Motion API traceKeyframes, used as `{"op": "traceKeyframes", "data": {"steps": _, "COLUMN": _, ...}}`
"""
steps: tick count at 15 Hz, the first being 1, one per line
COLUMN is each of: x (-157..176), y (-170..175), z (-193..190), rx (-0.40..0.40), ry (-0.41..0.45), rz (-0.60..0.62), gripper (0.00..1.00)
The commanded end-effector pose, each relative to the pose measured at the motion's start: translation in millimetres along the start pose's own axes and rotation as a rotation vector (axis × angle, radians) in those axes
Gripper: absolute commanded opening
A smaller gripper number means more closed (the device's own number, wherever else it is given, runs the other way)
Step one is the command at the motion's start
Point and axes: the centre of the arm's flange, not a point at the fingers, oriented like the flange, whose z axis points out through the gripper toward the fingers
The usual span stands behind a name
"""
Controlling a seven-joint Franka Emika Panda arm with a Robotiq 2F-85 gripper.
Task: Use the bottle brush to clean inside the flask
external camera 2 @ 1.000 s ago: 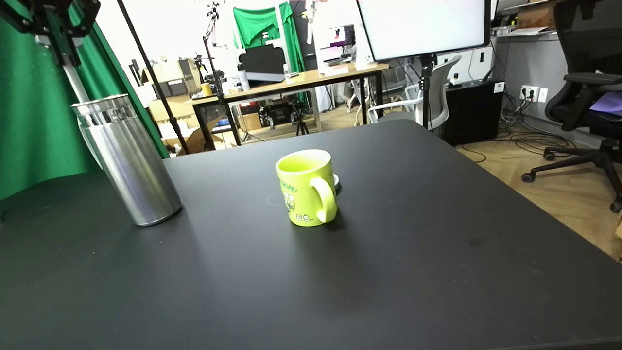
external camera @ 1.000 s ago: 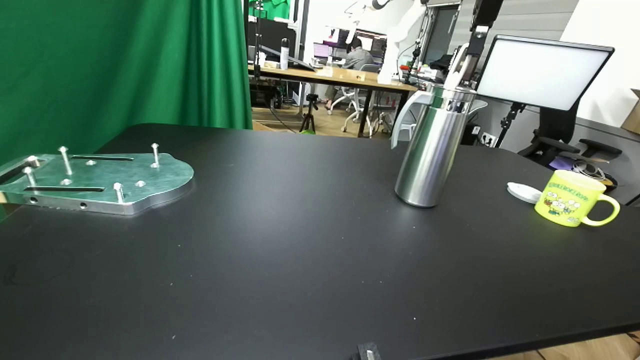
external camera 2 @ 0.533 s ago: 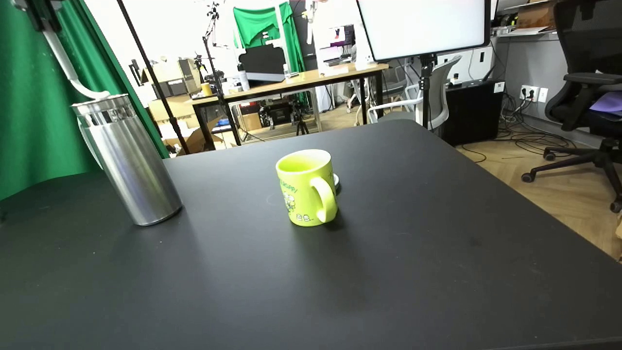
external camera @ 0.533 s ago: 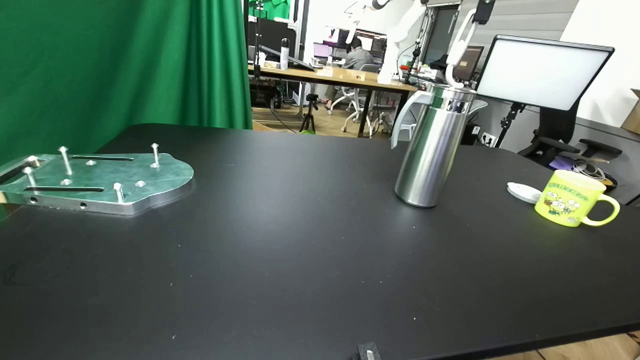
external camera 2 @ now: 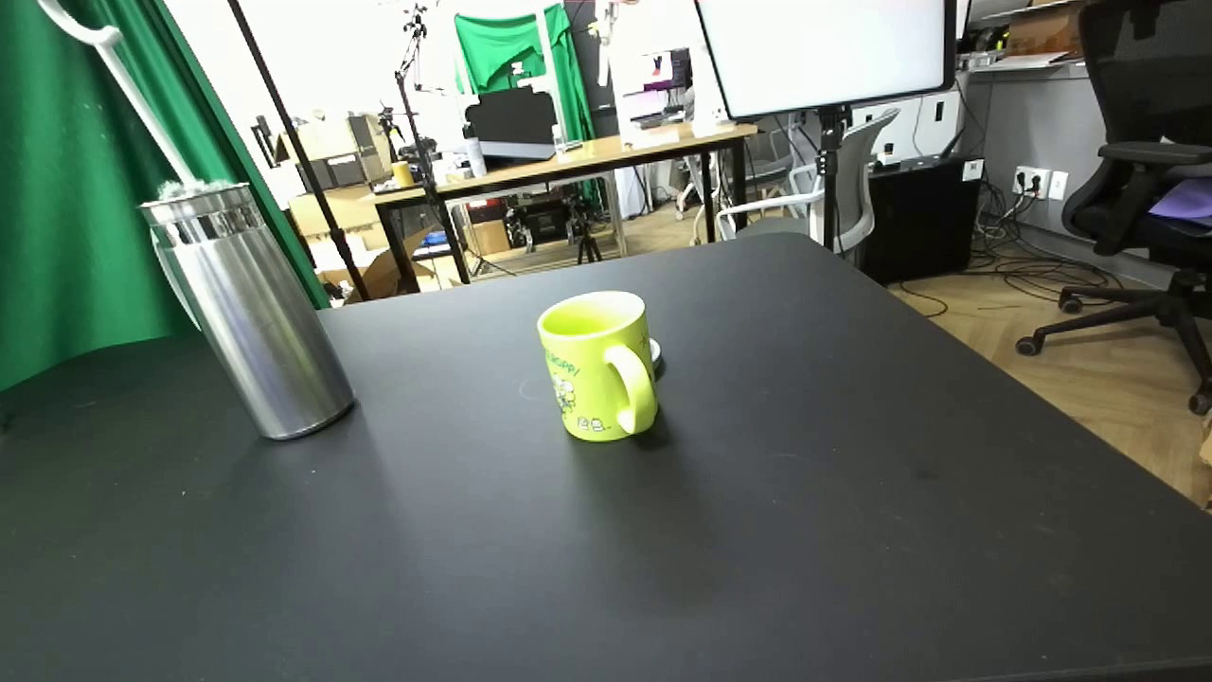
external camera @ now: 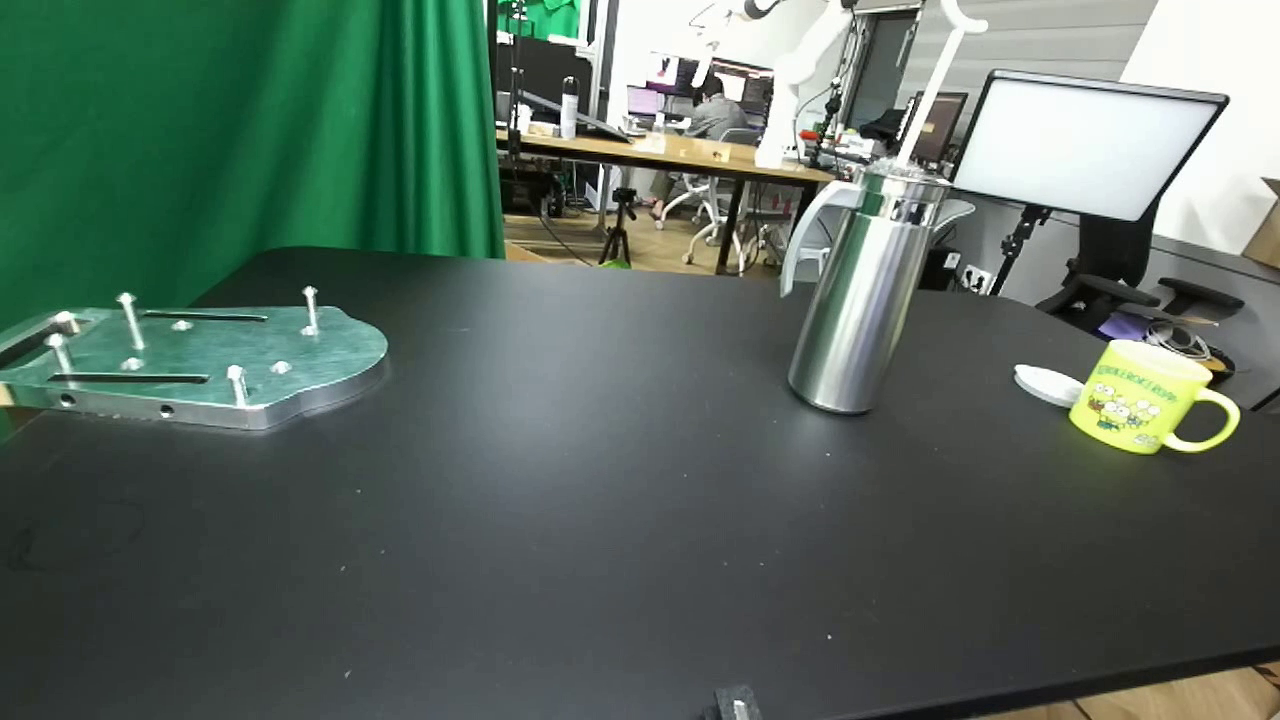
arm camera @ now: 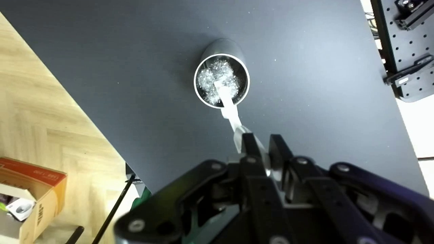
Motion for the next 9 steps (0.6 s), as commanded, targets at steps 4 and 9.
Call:
{"op": "traceKeyframes", "data": {"steps": 4, "x": -14, "y": 31, "z": 45, "rx": 0.064, "ry": -0.006, "rz": 0.048, "gripper": 0.04}}
{"op": "traceKeyframes", "data": {"steps": 9, "x": -24, "y": 53, "z": 118, "rx": 0.169, "ry": -0.037, "rz": 0.088, "gripper": 0.04}}
